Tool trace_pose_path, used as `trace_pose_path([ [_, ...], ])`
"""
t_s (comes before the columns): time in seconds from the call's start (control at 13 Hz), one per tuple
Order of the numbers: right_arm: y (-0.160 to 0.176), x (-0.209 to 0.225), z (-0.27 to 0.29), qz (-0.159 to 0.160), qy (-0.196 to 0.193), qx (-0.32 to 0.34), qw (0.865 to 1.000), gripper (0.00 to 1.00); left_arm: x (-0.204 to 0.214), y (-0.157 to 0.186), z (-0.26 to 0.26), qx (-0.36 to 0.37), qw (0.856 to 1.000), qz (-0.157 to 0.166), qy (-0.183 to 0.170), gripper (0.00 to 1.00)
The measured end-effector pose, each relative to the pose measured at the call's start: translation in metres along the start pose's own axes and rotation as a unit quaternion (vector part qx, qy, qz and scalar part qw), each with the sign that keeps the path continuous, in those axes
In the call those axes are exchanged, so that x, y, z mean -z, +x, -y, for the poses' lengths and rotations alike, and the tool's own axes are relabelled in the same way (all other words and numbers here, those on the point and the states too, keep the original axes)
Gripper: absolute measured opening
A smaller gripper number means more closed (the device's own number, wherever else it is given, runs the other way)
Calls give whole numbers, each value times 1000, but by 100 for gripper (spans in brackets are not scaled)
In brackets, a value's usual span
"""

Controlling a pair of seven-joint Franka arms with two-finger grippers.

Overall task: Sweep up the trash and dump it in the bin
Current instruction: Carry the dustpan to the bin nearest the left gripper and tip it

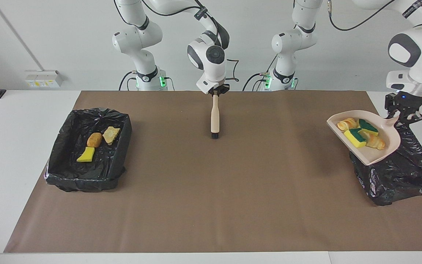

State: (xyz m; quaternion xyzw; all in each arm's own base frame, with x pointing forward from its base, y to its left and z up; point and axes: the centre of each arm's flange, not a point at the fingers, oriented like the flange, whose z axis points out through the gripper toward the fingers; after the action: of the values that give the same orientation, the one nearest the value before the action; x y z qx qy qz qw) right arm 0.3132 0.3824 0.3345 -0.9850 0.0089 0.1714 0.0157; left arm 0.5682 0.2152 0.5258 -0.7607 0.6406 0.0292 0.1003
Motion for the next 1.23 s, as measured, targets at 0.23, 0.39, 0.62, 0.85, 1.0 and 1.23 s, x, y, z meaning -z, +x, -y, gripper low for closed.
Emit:
trace_pose_path([
  [0.23, 3, -1, -5, -7, -11, 19, 1000, 27, -1, -74, 32, -70, 993, 90, 28, 33],
  [0.39, 5, -2, -8, -14, -22, 22, 999, 27, -7, -84, 43, -107, 981, 160, 31, 33],
  [0.62, 10, -1, -12, -16, -23, 7, 1000, 27, -15, -82, 48, -148, 958, 244, 8, 33],
  [0.85, 13, 0, -15, -15, -21, -13, 1000, 27, -25, -72, 48, -154, 937, 315, -4, 33],
  [1.0, 14, 0, -16, -15, -21, -15, 1000, 27, -28, -56, 48, -160, 921, 356, -2, 33],
  [1.23, 16, 2, -15, -17, -19, -14, 1000, 46, -12, -38, 43, -169, 897, 408, -13, 33],
])
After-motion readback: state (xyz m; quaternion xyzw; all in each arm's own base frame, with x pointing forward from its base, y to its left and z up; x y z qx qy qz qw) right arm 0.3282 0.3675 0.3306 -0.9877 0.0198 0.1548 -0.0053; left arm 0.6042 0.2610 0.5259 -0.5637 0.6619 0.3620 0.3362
